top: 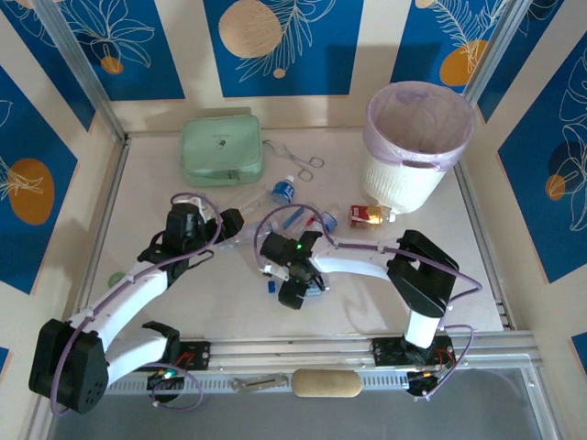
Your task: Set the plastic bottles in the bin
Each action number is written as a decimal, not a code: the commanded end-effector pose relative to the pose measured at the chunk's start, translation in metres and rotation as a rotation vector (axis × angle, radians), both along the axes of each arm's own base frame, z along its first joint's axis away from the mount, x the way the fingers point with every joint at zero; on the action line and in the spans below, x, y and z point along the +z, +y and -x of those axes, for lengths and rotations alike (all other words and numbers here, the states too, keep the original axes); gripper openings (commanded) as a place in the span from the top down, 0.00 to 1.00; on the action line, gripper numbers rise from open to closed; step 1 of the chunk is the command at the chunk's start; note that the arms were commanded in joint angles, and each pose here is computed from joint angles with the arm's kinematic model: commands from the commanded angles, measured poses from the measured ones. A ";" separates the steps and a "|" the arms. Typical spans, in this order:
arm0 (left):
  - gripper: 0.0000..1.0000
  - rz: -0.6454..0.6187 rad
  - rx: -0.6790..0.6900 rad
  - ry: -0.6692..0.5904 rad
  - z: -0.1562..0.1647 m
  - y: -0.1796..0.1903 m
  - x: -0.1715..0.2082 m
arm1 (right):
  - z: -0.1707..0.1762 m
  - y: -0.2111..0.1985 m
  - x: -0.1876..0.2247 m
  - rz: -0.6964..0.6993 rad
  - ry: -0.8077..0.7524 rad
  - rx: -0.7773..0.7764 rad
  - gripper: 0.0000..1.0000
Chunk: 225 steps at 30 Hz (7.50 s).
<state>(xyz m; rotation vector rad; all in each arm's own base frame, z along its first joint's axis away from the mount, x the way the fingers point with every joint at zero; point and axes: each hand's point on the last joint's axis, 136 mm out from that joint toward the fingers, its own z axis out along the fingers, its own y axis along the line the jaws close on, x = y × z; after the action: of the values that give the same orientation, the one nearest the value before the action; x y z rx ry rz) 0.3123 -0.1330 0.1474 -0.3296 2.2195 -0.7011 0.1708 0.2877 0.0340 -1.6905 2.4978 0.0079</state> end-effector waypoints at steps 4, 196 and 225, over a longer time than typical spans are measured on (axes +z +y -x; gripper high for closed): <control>0.01 0.000 0.019 -0.012 -0.001 0.007 0.001 | 0.011 0.002 0.001 -0.031 0.029 0.005 0.18; 0.01 -0.072 -0.015 -0.044 -0.002 -0.020 -0.014 | -0.094 -0.147 -0.006 -0.685 0.015 -2.043 0.29; 0.01 -0.046 -0.022 -0.042 -0.002 -0.024 -0.014 | -0.165 -0.109 0.253 -1.035 -0.526 -0.967 0.50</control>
<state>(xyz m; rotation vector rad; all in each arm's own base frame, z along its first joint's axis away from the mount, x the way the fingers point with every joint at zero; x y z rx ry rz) 0.3139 -0.1603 0.1318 -0.2573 2.2099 -0.6656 0.3269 0.1830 0.2446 0.1631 2.1013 0.6384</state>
